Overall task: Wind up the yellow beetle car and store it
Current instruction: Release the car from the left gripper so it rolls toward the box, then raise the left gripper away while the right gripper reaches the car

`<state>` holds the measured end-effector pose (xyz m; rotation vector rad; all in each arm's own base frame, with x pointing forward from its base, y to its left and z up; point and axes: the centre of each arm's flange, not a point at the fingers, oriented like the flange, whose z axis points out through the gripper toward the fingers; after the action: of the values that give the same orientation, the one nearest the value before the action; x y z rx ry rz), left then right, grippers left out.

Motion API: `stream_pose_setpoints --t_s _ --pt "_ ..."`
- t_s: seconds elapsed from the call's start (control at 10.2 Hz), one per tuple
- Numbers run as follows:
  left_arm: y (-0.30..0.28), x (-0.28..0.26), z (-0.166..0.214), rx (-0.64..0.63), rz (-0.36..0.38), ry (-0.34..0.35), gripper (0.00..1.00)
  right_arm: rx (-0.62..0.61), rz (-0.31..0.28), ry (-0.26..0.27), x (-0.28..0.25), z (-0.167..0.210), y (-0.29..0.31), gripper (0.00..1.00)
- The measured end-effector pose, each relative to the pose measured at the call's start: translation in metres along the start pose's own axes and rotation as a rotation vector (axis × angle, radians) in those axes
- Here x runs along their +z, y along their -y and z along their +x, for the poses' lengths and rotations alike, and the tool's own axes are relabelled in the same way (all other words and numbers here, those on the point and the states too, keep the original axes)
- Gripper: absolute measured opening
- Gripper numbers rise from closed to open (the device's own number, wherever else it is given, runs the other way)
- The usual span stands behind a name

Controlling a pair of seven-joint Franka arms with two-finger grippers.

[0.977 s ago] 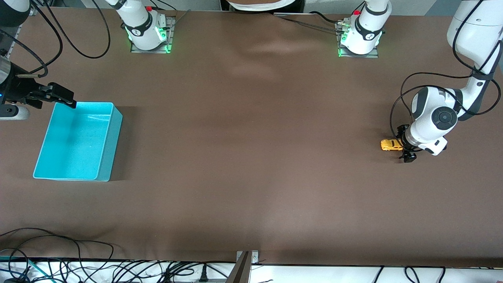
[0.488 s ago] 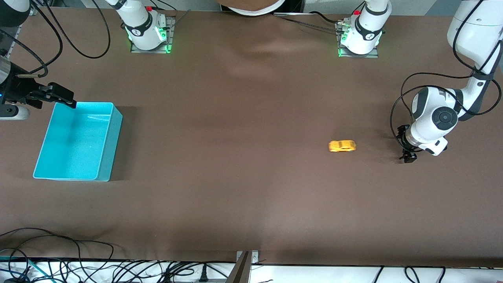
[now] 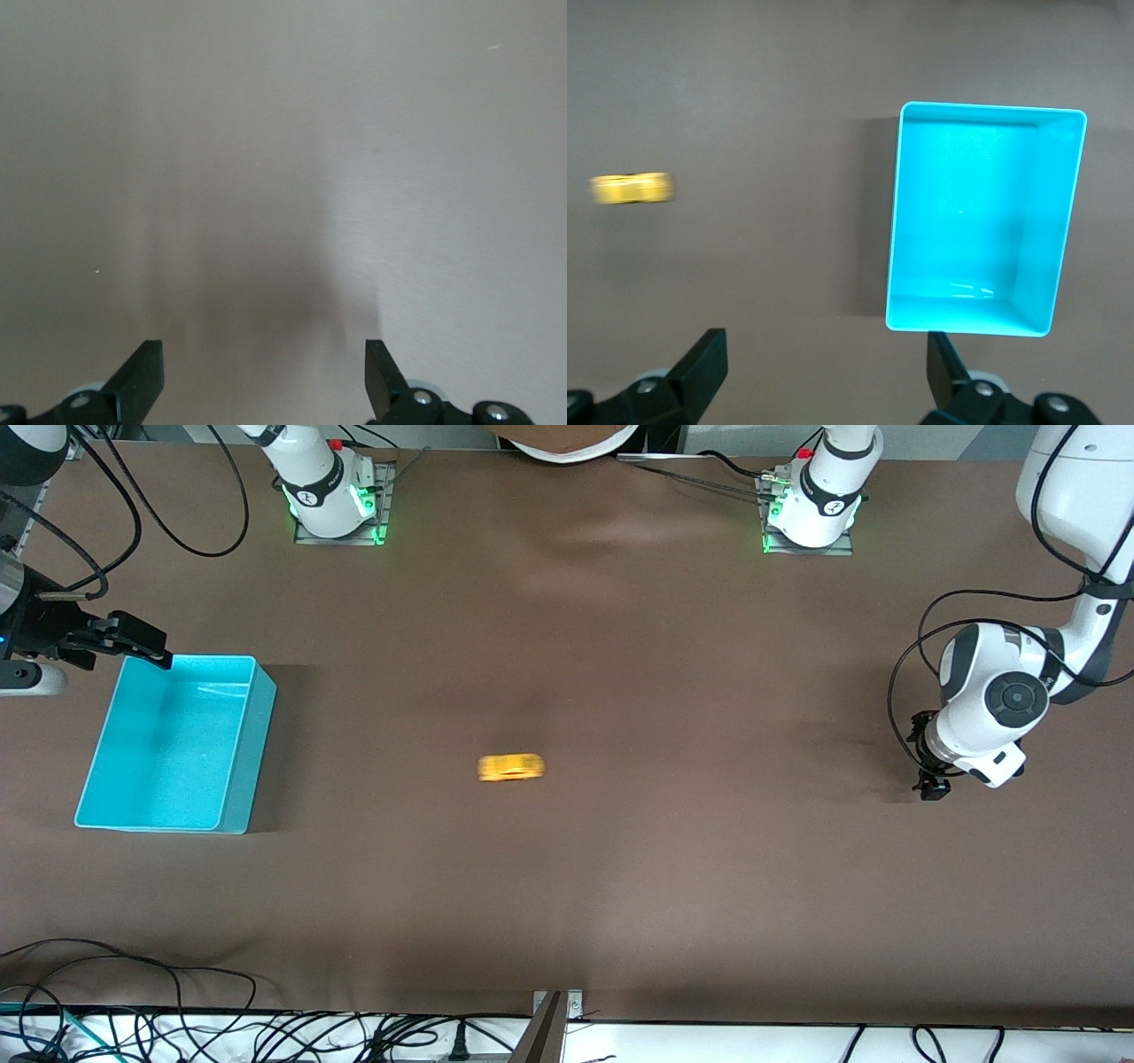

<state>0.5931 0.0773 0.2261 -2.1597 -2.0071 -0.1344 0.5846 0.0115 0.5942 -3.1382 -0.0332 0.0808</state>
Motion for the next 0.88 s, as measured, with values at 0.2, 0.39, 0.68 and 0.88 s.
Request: stream_pose_setpoints --t_s 0.2,0.39,0.68,0.88 --pt "-0.025 -0.047 -0.003 0.106 -0.001 -0.020 1.00 0.000 0.000 0.000 0.000 0.000 0.000 1.00" --pt "-0.038 -0.084 0.003 0.282 0.018 -0.004 1.00 0.000 0.000 0.000 0.000 0.000 0.000 1.00" --pt "-0.047 -0.124 0.019 0.565 0.036 0.055 1.00 0.000 0.000 -0.011 -0.001 0.001 0.000 1.00" --pt "-0.048 -0.150 0.027 0.740 0.058 0.106 1.00 0.000 0.000 -0.022 -0.002 0.002 0.000 1.00"
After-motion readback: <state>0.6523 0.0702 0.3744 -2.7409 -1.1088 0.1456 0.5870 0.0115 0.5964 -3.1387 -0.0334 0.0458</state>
